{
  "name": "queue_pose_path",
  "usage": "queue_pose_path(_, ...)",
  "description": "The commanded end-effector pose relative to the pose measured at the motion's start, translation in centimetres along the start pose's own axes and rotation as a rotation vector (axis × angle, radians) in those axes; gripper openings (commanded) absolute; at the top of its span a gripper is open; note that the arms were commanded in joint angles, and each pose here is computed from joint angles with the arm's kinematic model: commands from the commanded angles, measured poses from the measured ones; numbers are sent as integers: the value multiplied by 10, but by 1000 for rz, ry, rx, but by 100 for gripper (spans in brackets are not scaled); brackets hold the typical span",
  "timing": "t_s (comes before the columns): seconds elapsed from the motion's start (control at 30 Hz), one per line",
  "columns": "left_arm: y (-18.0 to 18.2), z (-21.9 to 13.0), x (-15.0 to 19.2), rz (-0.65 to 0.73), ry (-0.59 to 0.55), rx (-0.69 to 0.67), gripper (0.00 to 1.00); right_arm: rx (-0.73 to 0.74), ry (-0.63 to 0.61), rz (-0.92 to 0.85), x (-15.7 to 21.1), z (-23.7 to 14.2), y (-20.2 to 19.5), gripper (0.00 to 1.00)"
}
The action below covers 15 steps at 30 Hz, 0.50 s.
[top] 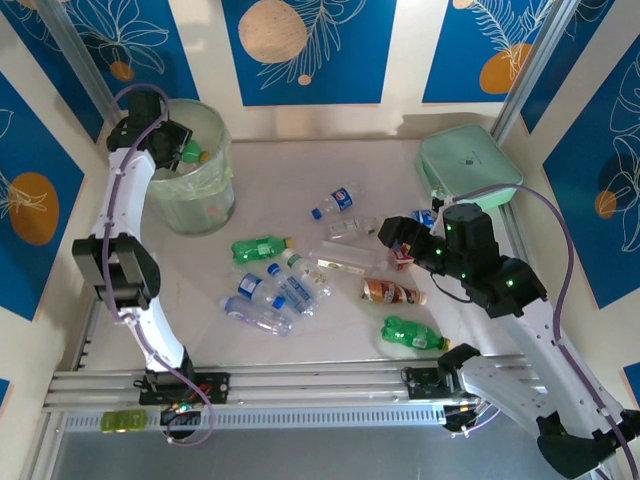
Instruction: Put the plastic bottles in the bin
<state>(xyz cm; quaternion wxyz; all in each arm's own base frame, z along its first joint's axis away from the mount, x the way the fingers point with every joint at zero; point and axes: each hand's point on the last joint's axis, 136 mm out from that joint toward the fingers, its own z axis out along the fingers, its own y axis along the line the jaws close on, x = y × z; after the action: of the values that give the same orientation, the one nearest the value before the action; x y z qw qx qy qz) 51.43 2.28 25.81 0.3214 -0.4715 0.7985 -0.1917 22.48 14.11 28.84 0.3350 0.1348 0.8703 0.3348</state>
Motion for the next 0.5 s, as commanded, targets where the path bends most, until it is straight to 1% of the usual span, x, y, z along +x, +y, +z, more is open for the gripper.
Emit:
queue_pose_path(0.0,0,4,-5,-39,17,-14,50,16,-1,3,2,-6,-4,89)
queue_pose_path(0.1,10,14,-5,-44,19,-66,50,20,-10,9,2,-9,-6,89)
queue_pose_path(0.17,13,22,-2,-44,28,-80,52,19,-13,14,2,-10,-7,89)
queue_pose_path(0.2,14,23,-2,-47,32,-81,54,20,-13,16,2,-10,-7,89)
queue_pose_path(0.3,10,27,0,-37,49,-69,65,19,-13,14,2,-11,-7,89)
queue_pose_path(0.47,3,10,-7,-30,13,-56,75,22,-23,18,-1,-12,-5,89)
